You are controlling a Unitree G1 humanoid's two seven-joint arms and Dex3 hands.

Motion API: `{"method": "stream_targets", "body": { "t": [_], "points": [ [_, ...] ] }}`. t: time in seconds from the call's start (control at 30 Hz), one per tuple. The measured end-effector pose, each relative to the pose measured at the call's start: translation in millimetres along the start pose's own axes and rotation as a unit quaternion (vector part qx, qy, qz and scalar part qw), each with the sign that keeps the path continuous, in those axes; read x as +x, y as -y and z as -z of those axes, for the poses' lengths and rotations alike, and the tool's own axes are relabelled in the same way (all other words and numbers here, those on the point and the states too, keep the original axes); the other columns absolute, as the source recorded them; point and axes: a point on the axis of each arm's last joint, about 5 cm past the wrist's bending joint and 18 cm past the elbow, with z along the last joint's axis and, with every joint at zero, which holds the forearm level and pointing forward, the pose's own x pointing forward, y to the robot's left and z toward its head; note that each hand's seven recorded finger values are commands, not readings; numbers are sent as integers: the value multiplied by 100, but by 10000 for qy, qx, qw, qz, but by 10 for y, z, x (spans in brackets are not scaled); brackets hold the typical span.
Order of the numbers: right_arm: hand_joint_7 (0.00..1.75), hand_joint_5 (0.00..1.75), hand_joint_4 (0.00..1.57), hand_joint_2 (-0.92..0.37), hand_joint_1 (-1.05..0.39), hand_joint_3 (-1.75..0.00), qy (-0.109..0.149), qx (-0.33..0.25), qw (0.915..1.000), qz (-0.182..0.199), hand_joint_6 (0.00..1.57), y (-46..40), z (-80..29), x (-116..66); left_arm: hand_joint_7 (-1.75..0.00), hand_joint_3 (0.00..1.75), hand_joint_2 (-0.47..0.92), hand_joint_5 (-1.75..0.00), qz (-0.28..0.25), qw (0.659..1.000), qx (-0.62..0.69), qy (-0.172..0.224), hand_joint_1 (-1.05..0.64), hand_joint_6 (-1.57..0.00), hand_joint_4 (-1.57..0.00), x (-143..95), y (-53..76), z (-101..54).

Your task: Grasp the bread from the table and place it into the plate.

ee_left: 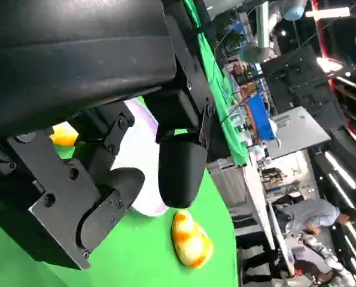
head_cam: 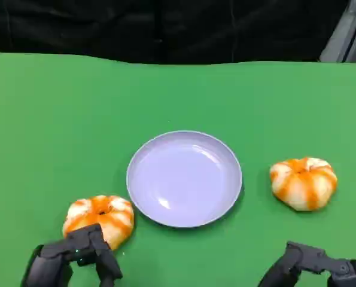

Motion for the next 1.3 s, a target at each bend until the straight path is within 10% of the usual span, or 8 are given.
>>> {"method": "stream_targets", "body": {
  "t": [0.47, 0.63, 0.77, 0.93, 1.3],
  "points": [
    [112, 148, 89, -21, -6, -142, 14, -21, 10000, -40, 90, -16, 18, 23, -132, 144, 34, -148, -72, 10000, -59, -27, 8, -88, -85, 1, -15, 24],
    [113, 154, 90, -20, -8, -142, 11, -7, 10000, -60, 90, -45, 20, 25, -43, 33, 74, -94, 66, 9988, 471, -75, -17, -78, -62, 19, -76, 26],
    [114, 155, 90, -19, -8, -143, 35, -58, 10000, -59, 89, -61, 17, 31, -7, 4, 84, -66, 345, 9860, 1622, -181, -32, -64, -48, 99, -152, -115],
    [114, 156, 92, -18, -9, -143, 71, -146, 9999, -49, 90, -70, 18, 41, 0, 0, 87, -32, 422, 9532, 2957, -475, -40, -53, -55, 220, -157, -310],
    [114, 155, 91, -21, -13, -139, 50, -240, 9997, -82, 90, -91, 17, 40, 0, 0, 87, -13, 1005, 8393, 5237, -1056, -53, -33, -40, 485, 60, -348]
  ]
}}
